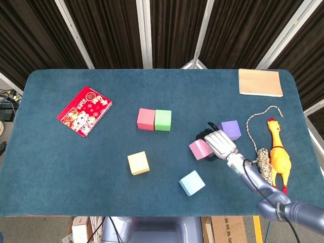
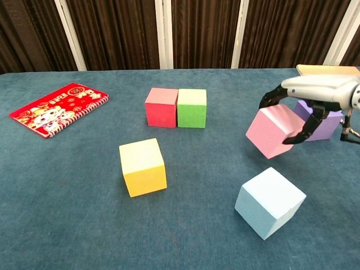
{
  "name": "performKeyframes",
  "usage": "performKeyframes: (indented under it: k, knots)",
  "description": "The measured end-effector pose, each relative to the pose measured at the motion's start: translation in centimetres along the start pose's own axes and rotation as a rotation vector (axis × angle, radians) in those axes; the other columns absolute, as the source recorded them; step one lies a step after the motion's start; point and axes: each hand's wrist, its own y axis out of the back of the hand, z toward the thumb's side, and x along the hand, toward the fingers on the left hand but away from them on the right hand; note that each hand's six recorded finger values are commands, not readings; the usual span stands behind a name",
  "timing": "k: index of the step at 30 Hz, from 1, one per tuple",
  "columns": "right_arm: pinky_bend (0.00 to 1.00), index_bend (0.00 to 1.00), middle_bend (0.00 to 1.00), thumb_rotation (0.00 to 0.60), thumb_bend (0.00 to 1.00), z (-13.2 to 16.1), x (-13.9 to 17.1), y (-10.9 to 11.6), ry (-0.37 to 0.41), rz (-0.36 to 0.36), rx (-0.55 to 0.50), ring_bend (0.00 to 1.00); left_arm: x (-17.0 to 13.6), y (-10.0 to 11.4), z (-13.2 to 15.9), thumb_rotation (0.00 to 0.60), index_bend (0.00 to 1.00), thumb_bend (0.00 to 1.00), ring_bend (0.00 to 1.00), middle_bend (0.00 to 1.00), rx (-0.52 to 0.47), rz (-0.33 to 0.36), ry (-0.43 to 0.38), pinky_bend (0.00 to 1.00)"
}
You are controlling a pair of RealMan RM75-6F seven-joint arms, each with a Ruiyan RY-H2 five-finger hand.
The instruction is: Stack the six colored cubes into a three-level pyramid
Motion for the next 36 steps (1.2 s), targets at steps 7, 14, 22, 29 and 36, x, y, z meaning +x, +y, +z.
performKeyframes:
  k: [7, 14, 22, 29, 36]
  knots:
    - [0.00, 0.52, 0.51, 0.600, 0.69, -0.1, -1.9, 2.5, -0.060, 0.008, 0.082, 0.28, -0.1, 0.5, 0.1, 0.600, 0.15, 0.32, 0.01, 0.12, 0.071, 0.054, 0.003, 0.00]
    - [0.00, 0.54, 0.51, 0.600, 0.69, -0.6, -4.6, 4.0, -0.196, 0.056, 0.079, 0.28, -0.1, 0.6, -0.2, 0.600, 0.15, 0.32, 0.01, 0.12, 0.074, 0.057, 0.016, 0.00]
    - [0.00, 0.55, 0.52, 0.600, 0.77, 0.0, -8.2, 4.2, -0.395, 0.149, -0.028, 0.32, 0.0, 0.8, -0.5, 0.600, 0.14, 0.32, 0.01, 0.12, 0.079, 0.062, 0.026, 0.00]
    - [0.00, 0.55, 0.52, 0.600, 0.80, 2.1, -11.7, 4.8, -0.538, 0.154, -0.155, 0.33, 0.2, 0.8, -0.9, 0.600, 0.15, 0.32, 0.01, 0.12, 0.080, 0.059, 0.033, 0.00]
    - [0.00, 0.55, 0.52, 0.600, 0.80, 3.0, -14.1, 5.3, -0.631, 0.088, -0.195, 0.33, 0.2, 0.9, -1.0, 0.600, 0.15, 0.32, 0.01, 0.12, 0.081, 0.065, 0.036, 0.00]
